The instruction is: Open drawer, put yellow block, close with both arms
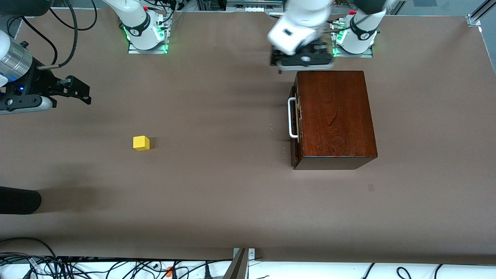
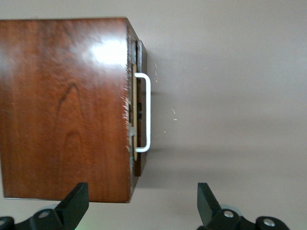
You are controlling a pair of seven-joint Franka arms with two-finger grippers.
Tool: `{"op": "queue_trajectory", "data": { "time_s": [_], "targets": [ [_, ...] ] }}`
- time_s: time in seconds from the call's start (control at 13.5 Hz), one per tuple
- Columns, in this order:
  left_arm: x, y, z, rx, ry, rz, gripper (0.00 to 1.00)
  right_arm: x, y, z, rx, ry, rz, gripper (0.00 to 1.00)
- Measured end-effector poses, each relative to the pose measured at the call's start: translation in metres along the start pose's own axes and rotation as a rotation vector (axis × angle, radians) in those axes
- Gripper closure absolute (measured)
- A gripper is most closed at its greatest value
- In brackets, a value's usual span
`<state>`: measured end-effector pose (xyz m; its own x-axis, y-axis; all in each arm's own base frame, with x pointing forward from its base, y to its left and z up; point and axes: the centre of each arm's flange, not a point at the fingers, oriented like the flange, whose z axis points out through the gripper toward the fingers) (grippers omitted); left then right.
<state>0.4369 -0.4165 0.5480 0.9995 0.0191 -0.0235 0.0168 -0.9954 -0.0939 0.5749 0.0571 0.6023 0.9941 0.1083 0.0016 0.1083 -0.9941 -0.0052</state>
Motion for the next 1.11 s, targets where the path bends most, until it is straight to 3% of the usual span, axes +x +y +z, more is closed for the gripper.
{"op": "queue_trajectory", "data": {
  "time_s": [0.15, 0.3, 0.67, 1.11],
  "targets": [
    [-0.010, 0.042, 0.040, 0.043, 0.009, 0.009, 0.00, 0.000, 0.000, 0.000, 0.000, 0.000, 0.000, 0.00],
    [-0.002, 0.066, 0.079, 0.041, 0.010, 0.010, 0.00, 0.000, 0.000, 0.000, 0.000, 0.000, 0.000, 0.00],
    [0.021, 0.074, 0.168, 0.144, -0.029, 0.040, 0.00, 0.000, 0.000, 0.000, 0.000, 0.000, 0.000, 0.00],
    [0.024, 0.058, 0.223, 0.209, -0.002, 0.070, 0.00, 0.000, 0.000, 0.000, 0.000, 0.000, 0.000, 0.00]
  ]
}}
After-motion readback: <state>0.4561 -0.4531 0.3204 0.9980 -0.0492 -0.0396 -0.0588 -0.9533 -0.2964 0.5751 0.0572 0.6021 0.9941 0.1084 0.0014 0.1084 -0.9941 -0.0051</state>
